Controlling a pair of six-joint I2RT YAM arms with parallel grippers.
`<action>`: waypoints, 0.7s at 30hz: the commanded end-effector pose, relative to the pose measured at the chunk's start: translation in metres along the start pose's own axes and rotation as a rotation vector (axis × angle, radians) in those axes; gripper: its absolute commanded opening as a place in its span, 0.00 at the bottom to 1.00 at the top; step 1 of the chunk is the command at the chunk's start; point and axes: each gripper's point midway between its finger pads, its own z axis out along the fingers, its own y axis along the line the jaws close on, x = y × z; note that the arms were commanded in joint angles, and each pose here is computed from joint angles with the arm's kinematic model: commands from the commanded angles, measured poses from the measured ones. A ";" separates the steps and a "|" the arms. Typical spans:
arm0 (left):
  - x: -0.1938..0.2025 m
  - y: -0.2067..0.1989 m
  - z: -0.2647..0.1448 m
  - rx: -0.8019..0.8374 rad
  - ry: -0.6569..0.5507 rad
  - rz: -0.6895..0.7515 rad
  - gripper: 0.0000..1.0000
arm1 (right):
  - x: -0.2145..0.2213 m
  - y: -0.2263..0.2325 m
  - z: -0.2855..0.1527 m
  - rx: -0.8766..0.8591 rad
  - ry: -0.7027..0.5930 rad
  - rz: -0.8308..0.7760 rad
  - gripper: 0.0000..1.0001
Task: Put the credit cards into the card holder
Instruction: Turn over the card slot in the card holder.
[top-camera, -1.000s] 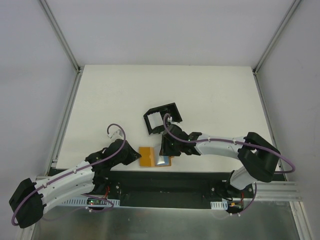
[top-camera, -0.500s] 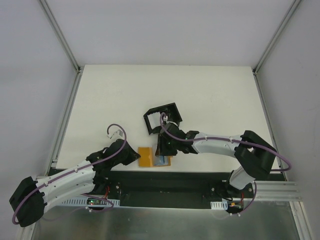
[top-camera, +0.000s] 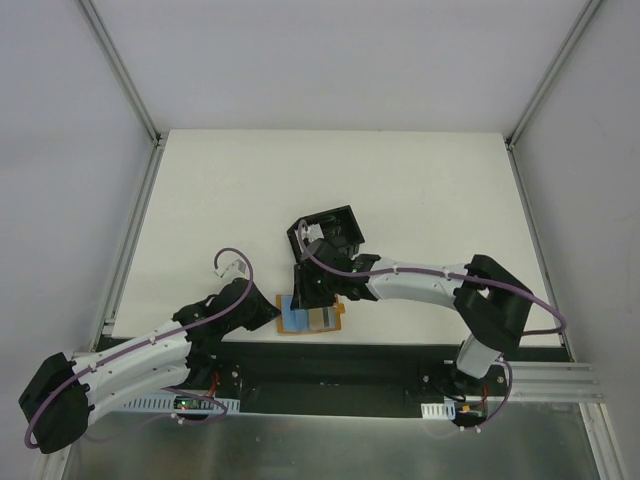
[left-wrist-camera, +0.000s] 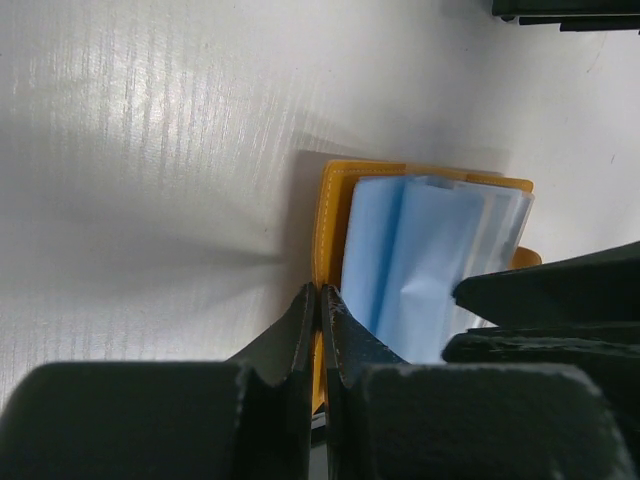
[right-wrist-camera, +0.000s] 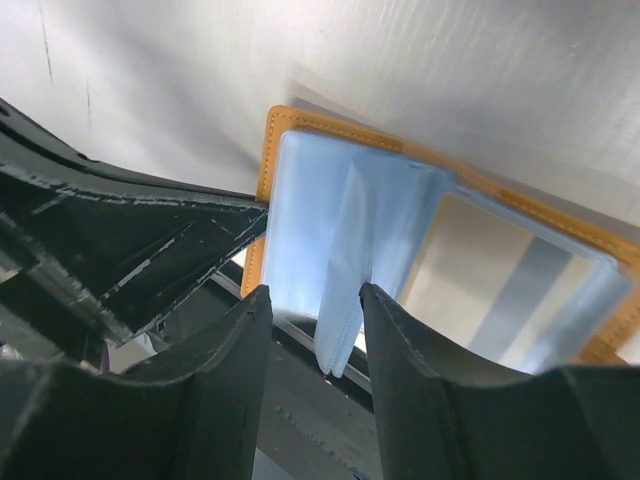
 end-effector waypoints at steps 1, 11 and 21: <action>0.000 0.005 0.003 -0.017 -0.014 -0.029 0.00 | 0.001 0.029 0.006 -0.107 0.047 -0.035 0.45; -0.002 0.014 0.007 -0.023 -0.015 -0.083 0.00 | -0.024 0.063 -0.022 -0.267 -0.035 -0.090 0.48; -0.006 0.008 0.007 -0.009 -0.022 -0.068 0.00 | -0.068 0.045 -0.055 -0.273 -0.142 -0.080 0.50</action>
